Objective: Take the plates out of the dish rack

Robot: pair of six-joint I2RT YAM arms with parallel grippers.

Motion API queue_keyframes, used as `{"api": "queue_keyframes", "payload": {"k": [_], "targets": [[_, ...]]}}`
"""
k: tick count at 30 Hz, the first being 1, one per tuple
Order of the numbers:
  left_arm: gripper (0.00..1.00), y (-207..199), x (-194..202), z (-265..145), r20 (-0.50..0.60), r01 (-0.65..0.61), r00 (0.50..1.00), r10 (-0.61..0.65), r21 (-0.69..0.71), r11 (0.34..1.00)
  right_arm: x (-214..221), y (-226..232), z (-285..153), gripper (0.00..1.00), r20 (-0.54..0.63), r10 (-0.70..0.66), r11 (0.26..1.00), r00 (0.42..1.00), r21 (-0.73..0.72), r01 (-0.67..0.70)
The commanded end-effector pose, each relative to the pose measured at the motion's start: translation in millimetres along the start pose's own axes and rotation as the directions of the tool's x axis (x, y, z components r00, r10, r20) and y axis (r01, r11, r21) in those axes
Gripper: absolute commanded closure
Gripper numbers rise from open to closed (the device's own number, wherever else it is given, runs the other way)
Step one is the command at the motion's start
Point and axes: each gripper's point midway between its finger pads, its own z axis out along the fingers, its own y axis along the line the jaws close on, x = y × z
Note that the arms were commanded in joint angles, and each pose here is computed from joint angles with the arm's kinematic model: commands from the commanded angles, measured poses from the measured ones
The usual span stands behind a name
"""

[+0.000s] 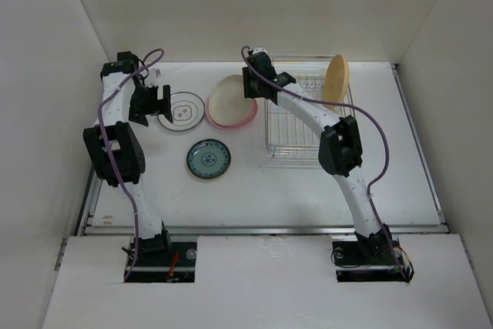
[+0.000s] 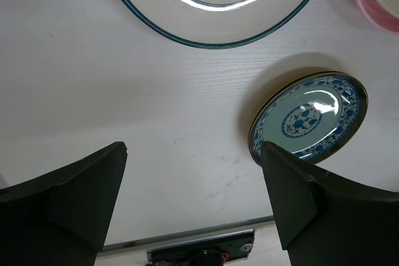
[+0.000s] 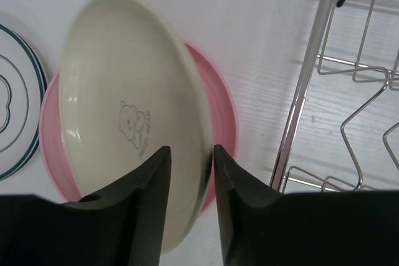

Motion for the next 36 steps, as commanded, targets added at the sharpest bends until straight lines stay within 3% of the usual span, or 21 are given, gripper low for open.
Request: {"api": "queue_keyframes", "payload": {"k": [1, 5, 9, 14, 18, 23, 30, 36], "targets": [[0.14, -4, 4, -8, -0.014, -0.017, 1.000, 0.017, 0.017, 1.000, -15, 8, -16, 0.59, 0.001, 0.032, 0.997, 0.999, -0.070, -0.032], [0.14, -7, 6, -10, -0.025, -0.014, 1.000, 0.014, 0.027, 1.000, -22, -1, -34, 0.35, 0.000, 0.029, 0.999, 1.000, -0.030, -0.029], [0.13, -9, 5, -16, -0.014, -0.025, 1.000, 0.026, 0.037, 0.999, -53, -17, -74, 0.30, 0.081, 0.033, 0.999, 0.996, 0.037, -0.036], [0.13, -11, 7, -23, -0.005, -0.028, 1.000, 0.028, 0.036, 0.999, -88, -61, -142, 0.30, 0.184, 0.002, 0.976, 0.983, 0.215, -0.042], [0.13, -12, 9, -24, -0.005, -0.028, 1.000, 0.028, 0.036, 0.999, -102, -132, -196, 0.24, 0.220, 0.013, 0.908, 0.975, 0.406, -0.104], [0.10, -13, 11, -27, 0.005, -0.030, 1.000, 0.030, 0.034, 0.999, -106, -238, -225, 0.23, 0.265, 0.106, 0.787, 0.958, 0.567, -0.244], [0.10, -12, 14, -34, 0.016, -0.055, 0.998, 0.055, 0.020, 0.998, -91, -256, -201, 0.23, 0.248, 0.194, 0.763, 0.949, 0.570, -0.304], [0.08, -17, 16, -64, 0.096, -0.109, 0.990, 0.108, 0.000, 0.994, -114, -244, -230, 0.18, 0.306, 0.206, 0.799, 0.929, 0.495, -0.341]]}}
